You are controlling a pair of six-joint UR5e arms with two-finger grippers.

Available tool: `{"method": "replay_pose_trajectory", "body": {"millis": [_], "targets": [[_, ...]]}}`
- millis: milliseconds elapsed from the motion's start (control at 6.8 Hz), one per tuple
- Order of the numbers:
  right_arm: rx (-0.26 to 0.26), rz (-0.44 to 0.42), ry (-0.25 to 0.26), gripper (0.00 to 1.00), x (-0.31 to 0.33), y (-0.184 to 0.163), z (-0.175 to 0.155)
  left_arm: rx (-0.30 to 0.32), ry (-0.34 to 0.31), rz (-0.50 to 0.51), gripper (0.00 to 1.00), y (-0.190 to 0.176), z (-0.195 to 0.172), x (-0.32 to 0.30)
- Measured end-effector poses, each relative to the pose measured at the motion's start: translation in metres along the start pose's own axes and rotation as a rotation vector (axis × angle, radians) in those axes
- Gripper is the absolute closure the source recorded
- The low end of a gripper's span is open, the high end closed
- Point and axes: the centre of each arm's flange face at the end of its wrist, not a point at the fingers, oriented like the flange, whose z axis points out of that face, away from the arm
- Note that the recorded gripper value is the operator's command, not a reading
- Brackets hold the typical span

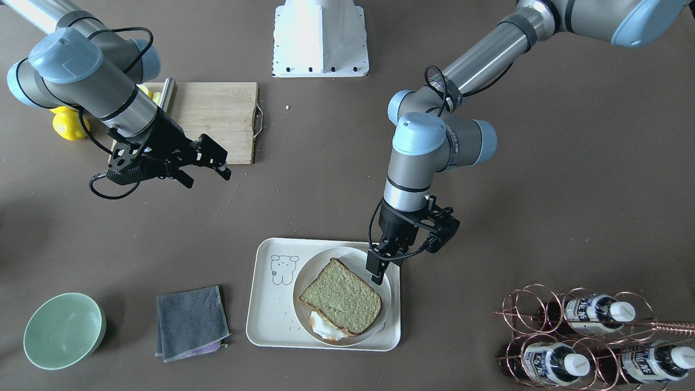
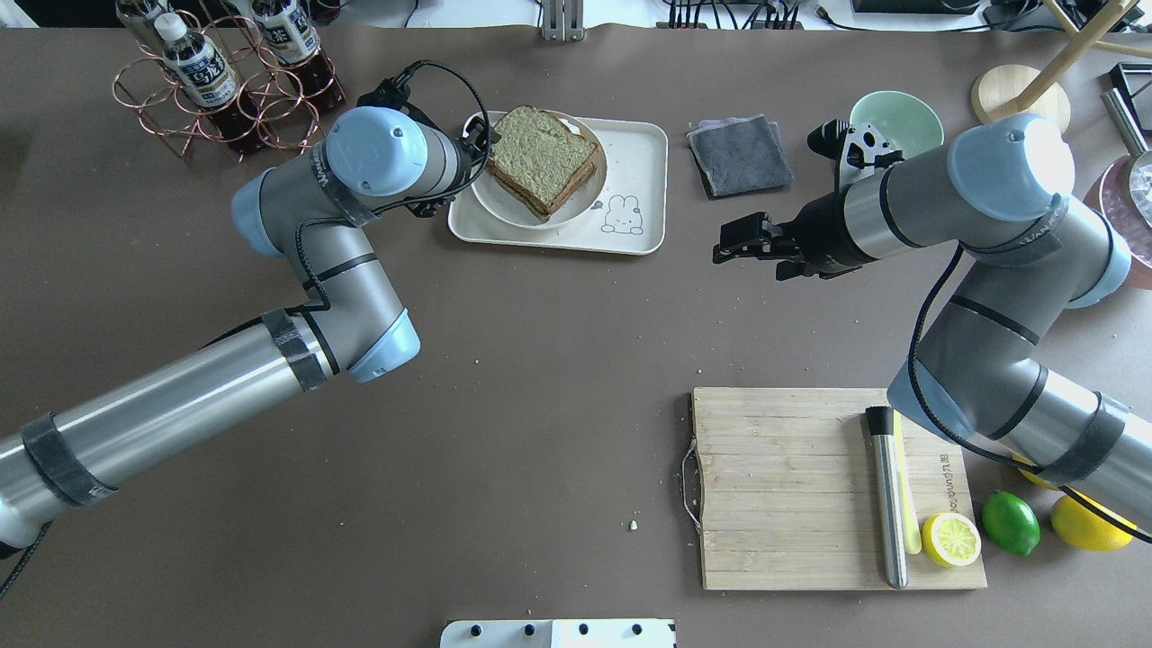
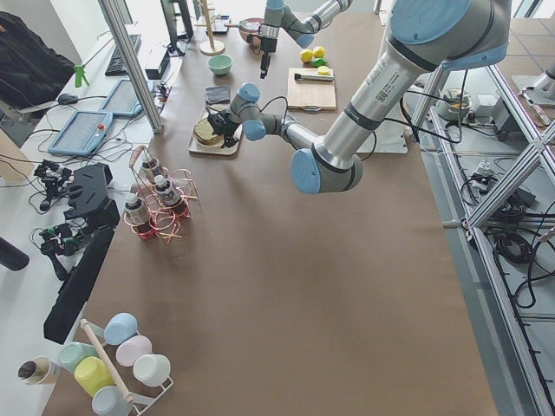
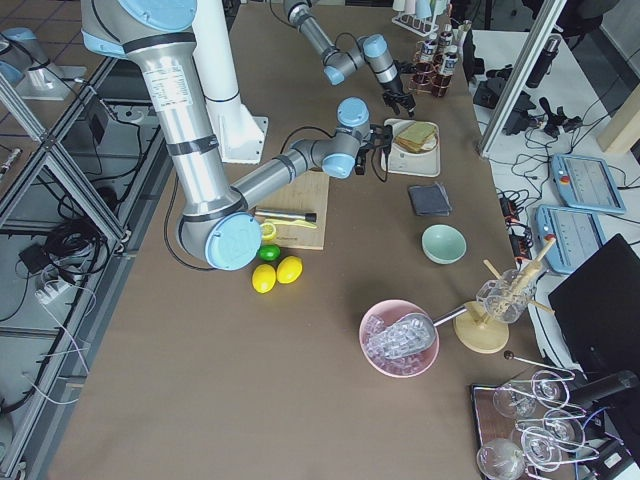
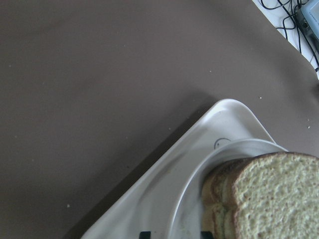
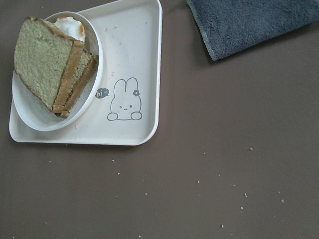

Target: Make sandwich and place on tray

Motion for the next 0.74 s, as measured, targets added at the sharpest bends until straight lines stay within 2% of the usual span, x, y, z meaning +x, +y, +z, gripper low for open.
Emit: {"method": "replay_pose_trajectory", "body": {"millis": [294,441,735], "targets": [[-0.018,0.010,0.007,0.01,0.015,-0.024,-0.021,-0.074,-0.040,0.057,0.03,-0.026,-0.047,-0.016],[-0.032,-0.007,0.035,0.01,0.032,-0.042,-0.037,-0.090,-0.061,0.121,0.03,-0.036,-0.082,-0.037],[-0.047,-0.058,0.135,0.01,0.069,-0.082,-0.071,-0.102,-0.128,0.254,0.03,-0.067,-0.143,-0.075]]}}
